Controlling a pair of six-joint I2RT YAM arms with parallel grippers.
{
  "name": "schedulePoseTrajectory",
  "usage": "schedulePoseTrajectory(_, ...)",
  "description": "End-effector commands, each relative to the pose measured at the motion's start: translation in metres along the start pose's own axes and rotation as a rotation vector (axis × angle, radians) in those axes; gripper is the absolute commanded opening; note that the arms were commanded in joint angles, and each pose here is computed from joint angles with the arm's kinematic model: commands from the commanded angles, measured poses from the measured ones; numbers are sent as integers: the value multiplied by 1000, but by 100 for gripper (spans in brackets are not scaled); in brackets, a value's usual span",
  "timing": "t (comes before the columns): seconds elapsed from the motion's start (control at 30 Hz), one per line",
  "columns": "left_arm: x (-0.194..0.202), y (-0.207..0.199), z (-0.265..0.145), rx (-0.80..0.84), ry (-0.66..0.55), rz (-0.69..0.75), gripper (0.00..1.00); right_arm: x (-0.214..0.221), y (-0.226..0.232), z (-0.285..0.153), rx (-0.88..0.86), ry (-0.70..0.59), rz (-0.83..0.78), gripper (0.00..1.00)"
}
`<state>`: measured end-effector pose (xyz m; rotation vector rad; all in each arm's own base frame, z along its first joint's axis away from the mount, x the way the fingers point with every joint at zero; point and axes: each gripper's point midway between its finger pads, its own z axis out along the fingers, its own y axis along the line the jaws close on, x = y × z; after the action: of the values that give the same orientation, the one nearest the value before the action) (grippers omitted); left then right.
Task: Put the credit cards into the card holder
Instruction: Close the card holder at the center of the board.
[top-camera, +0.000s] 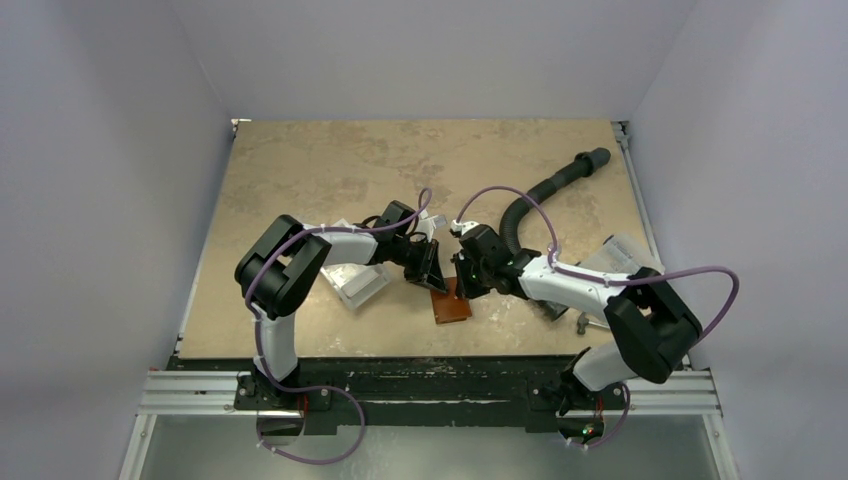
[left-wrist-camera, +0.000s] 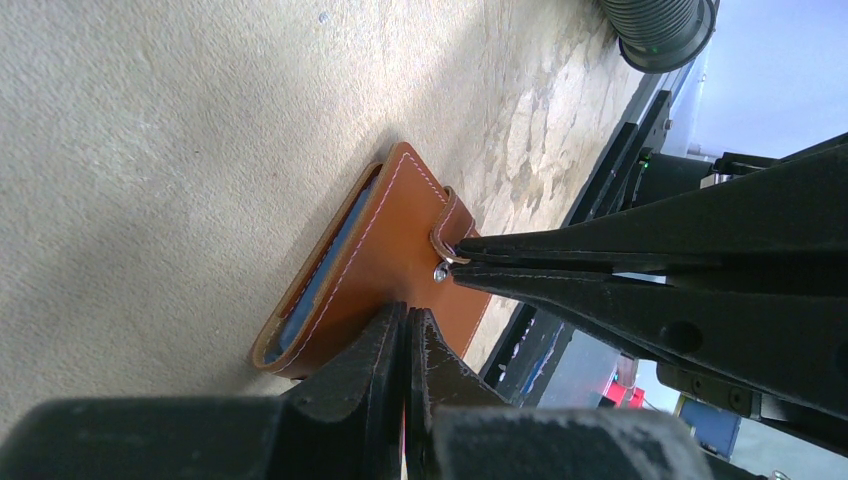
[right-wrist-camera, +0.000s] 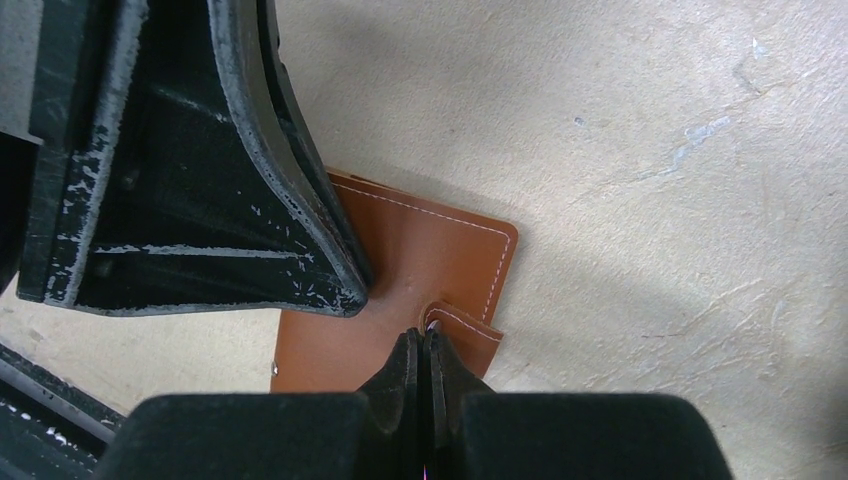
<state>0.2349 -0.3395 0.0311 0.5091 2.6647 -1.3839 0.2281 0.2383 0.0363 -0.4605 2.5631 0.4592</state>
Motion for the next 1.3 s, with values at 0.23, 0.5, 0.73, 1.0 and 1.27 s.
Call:
schedulePoseTrajectory(0.23,3,3,1,-3,5,25,0,13,-6,2,66,67,-40,0)
schedulePoseTrajectory(0.5,3,4,1,-5,4,26,0,23,7,9,81,105,-93,0)
schedulePoseTrajectory(0.73,3,4,1,-4,4,24,0,35,19,16,109,148,-149,0)
schedulePoseTrajectory(1.0,3,5,2,-9,4,23,0,48,38,23,114,188,-170,0)
schedulePoseTrajectory(1.27,6,8,3,-16,12,13,0,62,42,26,70,190,-159,4)
